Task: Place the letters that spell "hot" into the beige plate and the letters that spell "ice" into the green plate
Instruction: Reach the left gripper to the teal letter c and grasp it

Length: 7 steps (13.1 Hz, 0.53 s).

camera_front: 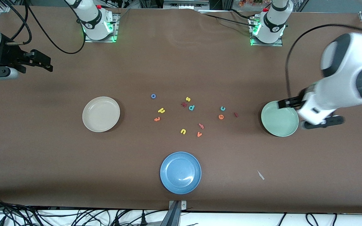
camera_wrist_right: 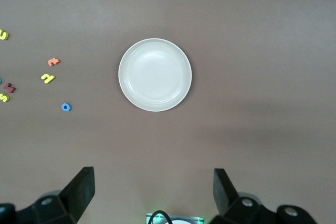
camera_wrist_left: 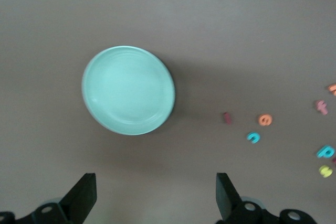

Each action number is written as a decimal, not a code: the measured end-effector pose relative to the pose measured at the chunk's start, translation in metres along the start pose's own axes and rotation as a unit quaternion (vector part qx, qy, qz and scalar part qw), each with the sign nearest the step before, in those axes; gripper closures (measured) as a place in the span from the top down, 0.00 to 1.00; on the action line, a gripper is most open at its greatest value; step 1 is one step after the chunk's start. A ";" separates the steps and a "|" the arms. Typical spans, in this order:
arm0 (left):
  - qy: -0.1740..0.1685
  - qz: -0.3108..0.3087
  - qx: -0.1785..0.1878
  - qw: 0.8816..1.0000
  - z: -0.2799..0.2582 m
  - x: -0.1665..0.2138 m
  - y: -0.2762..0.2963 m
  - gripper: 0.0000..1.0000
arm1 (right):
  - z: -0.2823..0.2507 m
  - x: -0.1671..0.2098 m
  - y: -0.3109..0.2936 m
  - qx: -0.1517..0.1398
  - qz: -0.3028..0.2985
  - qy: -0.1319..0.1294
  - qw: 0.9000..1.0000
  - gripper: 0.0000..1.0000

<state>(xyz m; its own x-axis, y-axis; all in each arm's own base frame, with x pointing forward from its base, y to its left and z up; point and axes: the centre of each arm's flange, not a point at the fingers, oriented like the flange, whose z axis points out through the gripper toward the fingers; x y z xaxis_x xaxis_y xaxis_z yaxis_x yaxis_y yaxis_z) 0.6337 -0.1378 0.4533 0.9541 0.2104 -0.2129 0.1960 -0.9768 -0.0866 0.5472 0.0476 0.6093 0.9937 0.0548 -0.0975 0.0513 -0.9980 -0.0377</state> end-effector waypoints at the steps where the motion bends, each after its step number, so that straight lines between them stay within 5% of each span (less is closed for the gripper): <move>1: 0.005 -0.008 -0.002 1.000 0.021 0.001 0.028 1.00 | 0.000 0.000 0.000 0.000 0.000 0.000 1.000 1.00; 7: -0.004 -0.008 -0.052 0.999 0.124 -0.002 0.087 1.00 | 0.000 0.000 0.001 0.000 0.001 0.000 1.000 1.00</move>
<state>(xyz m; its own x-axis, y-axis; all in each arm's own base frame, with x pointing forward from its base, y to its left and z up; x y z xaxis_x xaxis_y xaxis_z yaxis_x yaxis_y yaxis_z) 0.6212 -0.2177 0.3257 0.9492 0.2253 -0.2198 0.2336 -0.9723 0.0122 0.5473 0.0462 0.6093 0.9939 0.0524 -0.0975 0.0489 -0.9981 -0.0377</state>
